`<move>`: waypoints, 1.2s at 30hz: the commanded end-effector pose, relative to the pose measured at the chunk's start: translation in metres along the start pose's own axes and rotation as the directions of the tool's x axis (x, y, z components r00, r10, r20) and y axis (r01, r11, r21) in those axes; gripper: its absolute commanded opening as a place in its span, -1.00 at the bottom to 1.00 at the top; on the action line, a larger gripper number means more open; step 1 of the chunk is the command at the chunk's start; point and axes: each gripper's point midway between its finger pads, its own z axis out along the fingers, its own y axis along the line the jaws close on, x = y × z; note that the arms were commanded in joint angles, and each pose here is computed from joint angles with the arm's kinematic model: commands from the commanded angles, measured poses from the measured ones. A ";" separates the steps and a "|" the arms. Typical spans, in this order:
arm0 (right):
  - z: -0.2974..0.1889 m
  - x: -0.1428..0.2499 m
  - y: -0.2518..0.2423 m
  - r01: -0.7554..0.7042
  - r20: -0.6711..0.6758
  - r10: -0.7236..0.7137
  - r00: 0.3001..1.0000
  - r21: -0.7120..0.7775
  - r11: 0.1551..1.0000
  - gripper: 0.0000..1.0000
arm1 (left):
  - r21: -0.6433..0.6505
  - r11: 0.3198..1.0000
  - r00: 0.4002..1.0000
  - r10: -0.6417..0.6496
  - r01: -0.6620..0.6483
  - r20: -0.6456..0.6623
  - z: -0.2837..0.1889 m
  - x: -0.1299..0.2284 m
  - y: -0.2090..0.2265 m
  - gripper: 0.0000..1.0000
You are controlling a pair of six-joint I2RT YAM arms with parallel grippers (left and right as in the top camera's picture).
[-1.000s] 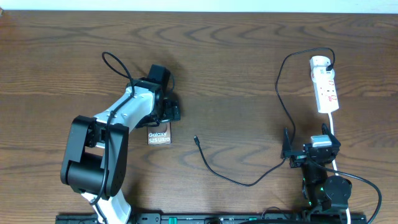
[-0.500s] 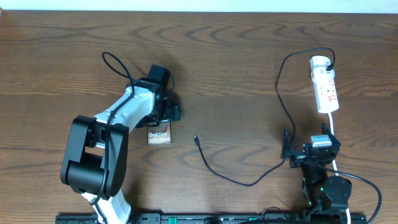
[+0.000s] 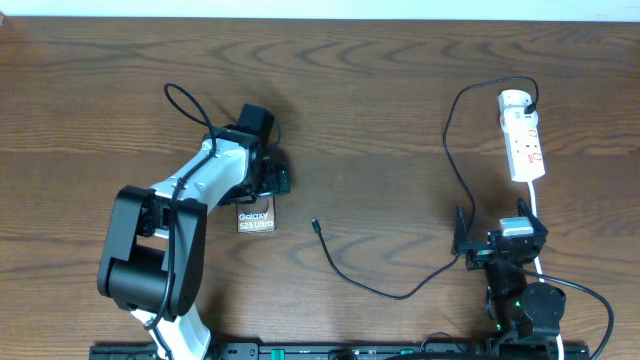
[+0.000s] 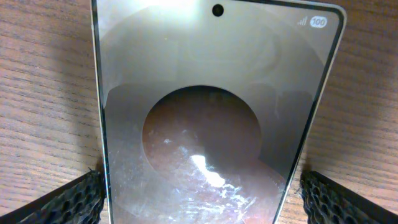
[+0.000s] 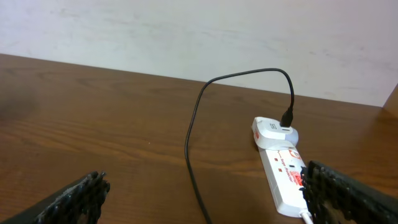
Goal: Plug charger to phone and switch on socket
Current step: 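Close the left gripper on the phone's long edges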
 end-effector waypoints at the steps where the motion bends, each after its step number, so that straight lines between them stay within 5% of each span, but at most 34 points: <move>1: 0.000 0.001 0.001 0.004 0.001 -0.004 1.000 -0.001 1.000 0.98 | -0.004 1.000 0.998 -0.010 0.010 -0.055 0.010 0.015 0.003 0.96; 36: 0.000 0.001 0.001 0.004 0.001 -0.004 1.000 0.000 1.000 0.98 | -0.010 1.000 0.998 0.002 -0.003 -0.070 0.010 0.018 0.005 0.95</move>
